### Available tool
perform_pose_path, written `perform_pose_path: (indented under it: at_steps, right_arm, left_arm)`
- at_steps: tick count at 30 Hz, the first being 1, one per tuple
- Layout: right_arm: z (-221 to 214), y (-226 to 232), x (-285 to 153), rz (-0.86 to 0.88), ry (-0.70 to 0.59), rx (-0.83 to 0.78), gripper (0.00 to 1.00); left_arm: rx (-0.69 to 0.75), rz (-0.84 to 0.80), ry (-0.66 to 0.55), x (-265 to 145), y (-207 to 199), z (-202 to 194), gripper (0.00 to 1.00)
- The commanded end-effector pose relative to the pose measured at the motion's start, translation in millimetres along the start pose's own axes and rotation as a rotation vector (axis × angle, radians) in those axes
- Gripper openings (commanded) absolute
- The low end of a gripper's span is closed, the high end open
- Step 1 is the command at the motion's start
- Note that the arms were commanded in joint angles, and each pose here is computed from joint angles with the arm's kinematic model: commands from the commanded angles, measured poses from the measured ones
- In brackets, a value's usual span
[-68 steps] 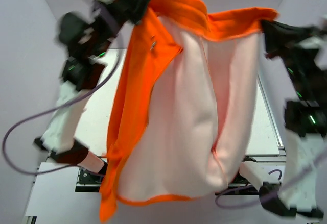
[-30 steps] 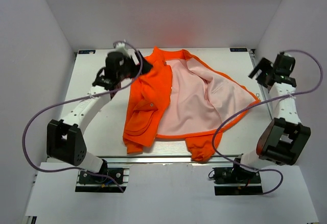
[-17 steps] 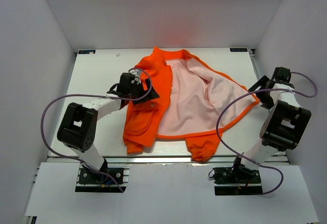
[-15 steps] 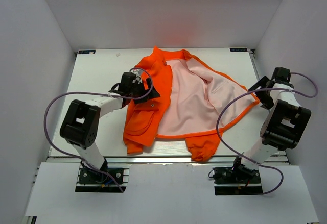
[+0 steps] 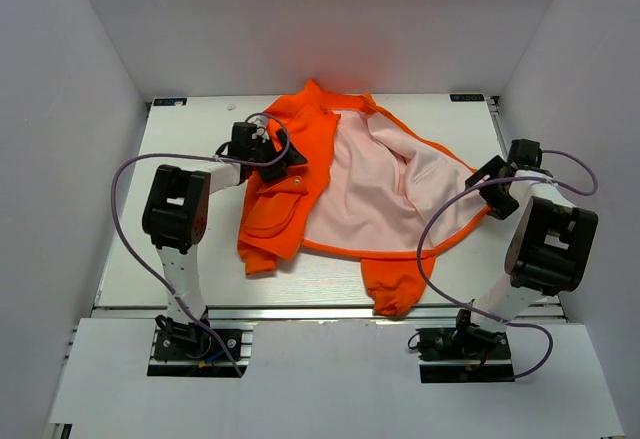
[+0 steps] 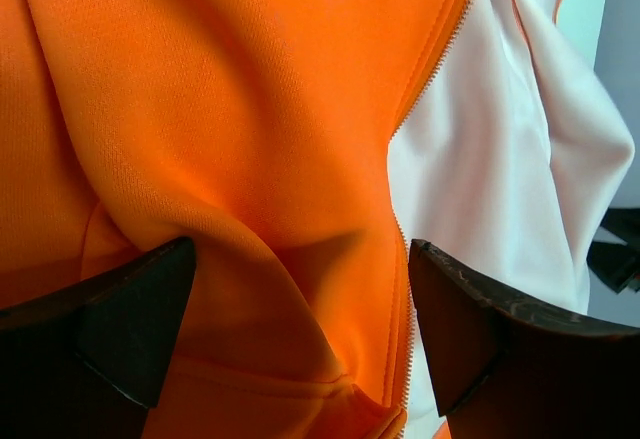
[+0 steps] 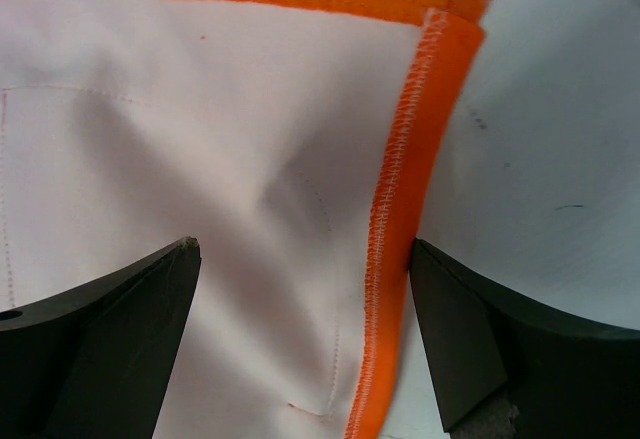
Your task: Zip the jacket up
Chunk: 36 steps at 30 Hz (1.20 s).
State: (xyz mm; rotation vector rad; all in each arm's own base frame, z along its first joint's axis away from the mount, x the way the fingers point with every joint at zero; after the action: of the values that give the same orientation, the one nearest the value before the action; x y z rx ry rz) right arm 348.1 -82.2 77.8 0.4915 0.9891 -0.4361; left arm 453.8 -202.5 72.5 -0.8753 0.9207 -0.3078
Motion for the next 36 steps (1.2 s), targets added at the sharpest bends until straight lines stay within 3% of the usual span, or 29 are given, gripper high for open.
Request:
perform_pose_path:
  at_steps: [1, 11, 14, 21, 28, 29, 31, 32, 33, 36]
  right_arm:
    - [2.2, 8.4, 7.6, 0.020, -0.026, 0.041, 0.89]
    - [1.0, -0.8, -13.6, -0.013, -0.120, 0.089, 0.89]
    - [-7.5, -8.9, -10.0, -0.060, -0.097, 0.104, 0.89]
    - [-17.8, -15.0, 11.5, -0.094, -0.057, 0.182, 0.89]
    - [-7.2, -16.9, 24.2, -0.101, -0.074, 0.234, 0.89]
    - [-8.5, -17.6, 26.1, -0.098, -0.073, 0.242, 0.86]
    - [-4.6, -15.7, 29.2, -0.078, -0.092, 0.250, 0.58]
    - [-3.8, -15.1, 29.5, -0.071, -0.099, 0.246, 0.26]
    - [-4.6, -15.9, 29.7, -0.074, -0.101, 0.246, 0.00]
    - [2.1, -14.3, 26.4, -0.052, -0.140, 0.196, 0.00]
  left_arm:
    - [-0.013, 0.146, -0.079, -7.8, 43.2, 23.7, 0.98]
    - [0.036, 0.180, -0.095, -4.4, 49.5, 49.9, 0.98]
    - [0.049, 0.162, -0.084, -8.4, 41.8, 54.9, 0.98]
    - [0.121, -0.072, -0.093, -63.7, -29.4, 48.5, 0.98]
    - [0.165, -0.162, -0.150, -130.4, -68.7, 30.8, 0.98]
    - [0.166, -0.157, -0.165, -137.4, -69.3, 29.6, 0.98]
    - [0.162, -0.150, -0.175, -148.0, -67.6, 21.5, 0.98]
    - [0.178, -0.158, -0.197, -160.8, -74.1, 20.7, 0.98]
    - [0.183, -0.153, -0.212, -165.9, -75.4, 20.2, 0.98]
    - [0.199, -0.158, -0.244, -184.9, -82.4, 16.4, 0.98]
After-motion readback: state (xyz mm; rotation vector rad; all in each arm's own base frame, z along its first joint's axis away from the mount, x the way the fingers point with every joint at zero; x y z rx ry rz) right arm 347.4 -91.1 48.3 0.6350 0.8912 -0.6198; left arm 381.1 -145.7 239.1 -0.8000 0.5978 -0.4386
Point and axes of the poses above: each gripper's point midway between its finger pads, its own x axis out along the fingers, its own y axis along the line the jaws close on, z = x × y, the point moved 3 cm from there along -x, back along the fingers, and after that the axes turned 12 degrees about -x, right-handed, at the moved point
